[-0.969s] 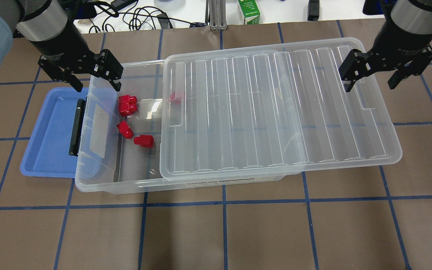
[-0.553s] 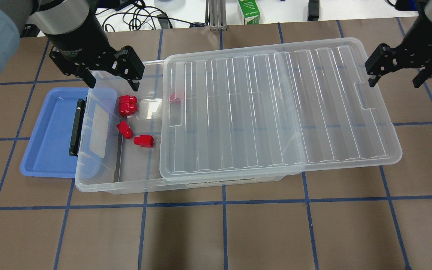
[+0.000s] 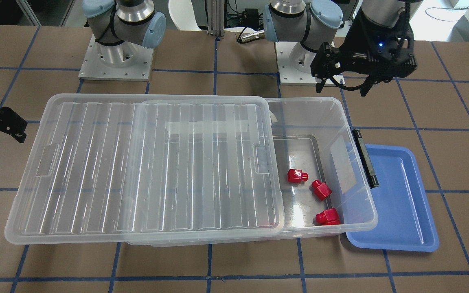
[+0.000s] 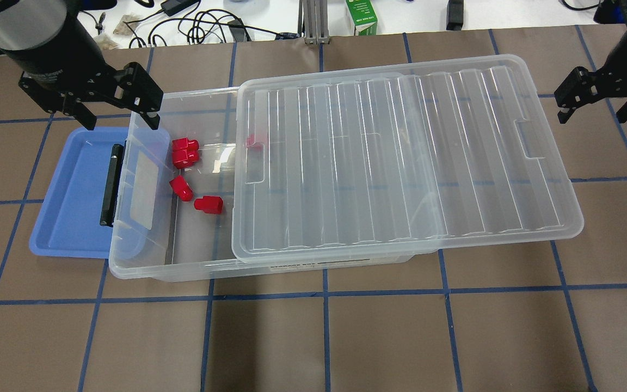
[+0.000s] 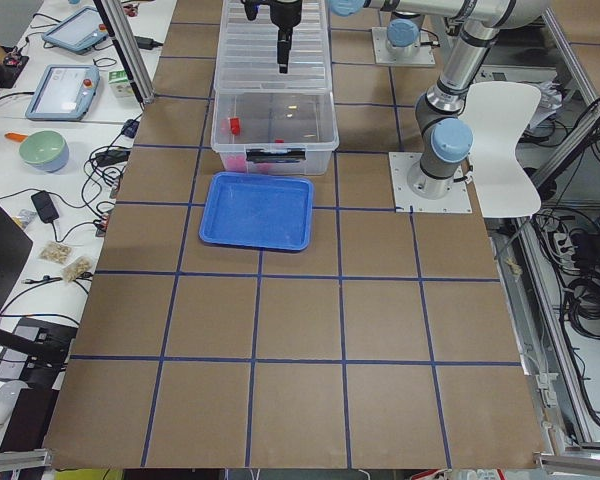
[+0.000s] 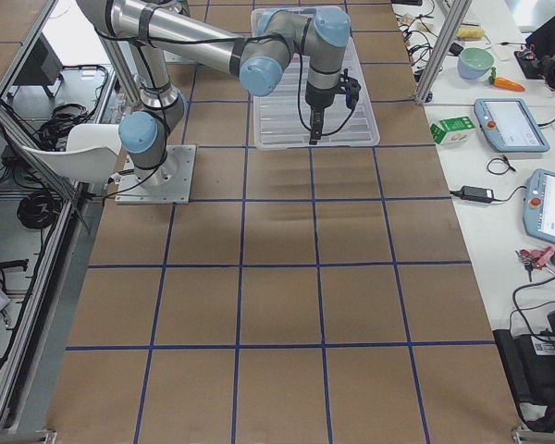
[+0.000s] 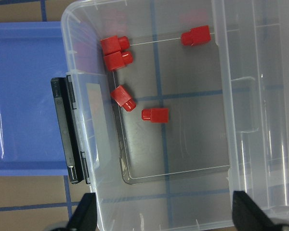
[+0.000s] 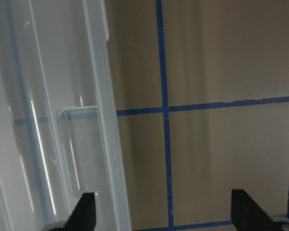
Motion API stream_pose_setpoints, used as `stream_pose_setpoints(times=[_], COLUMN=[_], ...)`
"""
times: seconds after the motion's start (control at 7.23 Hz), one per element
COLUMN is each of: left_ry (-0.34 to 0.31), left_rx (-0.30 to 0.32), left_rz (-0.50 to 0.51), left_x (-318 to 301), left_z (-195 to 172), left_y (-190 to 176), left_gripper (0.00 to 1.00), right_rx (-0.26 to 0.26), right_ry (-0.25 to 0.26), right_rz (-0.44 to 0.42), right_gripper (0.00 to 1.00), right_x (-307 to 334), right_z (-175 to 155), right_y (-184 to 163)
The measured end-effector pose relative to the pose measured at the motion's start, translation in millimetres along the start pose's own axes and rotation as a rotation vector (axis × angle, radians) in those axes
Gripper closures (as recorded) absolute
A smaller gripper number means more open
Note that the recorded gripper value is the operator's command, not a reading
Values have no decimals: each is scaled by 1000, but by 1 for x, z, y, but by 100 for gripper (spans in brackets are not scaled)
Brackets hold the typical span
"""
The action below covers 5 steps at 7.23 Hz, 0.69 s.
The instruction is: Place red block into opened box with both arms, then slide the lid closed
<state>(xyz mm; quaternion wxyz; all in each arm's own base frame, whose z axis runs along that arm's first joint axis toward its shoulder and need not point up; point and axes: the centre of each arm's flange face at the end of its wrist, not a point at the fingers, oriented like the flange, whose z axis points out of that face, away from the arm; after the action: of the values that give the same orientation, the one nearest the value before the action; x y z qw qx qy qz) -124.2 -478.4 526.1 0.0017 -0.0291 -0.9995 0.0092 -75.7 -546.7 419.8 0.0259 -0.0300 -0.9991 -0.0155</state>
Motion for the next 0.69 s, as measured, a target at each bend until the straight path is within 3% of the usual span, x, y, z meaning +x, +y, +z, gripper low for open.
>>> stream_pose_setpoints(times=[0.28,0.69], left_ry=[-41,-46], left_rx=[-6,18], left_rz=[15,-25], left_x=[18,-3], left_z=[4,-7], left_y=[6,5], left_gripper=[0,0], right_rx=[-17,-46], right_ry=[10,-8], right_rz=[-19,-23], right_gripper=[0,0], right_x=[23,27], right_z=[25,56], right_y=[-12,-13])
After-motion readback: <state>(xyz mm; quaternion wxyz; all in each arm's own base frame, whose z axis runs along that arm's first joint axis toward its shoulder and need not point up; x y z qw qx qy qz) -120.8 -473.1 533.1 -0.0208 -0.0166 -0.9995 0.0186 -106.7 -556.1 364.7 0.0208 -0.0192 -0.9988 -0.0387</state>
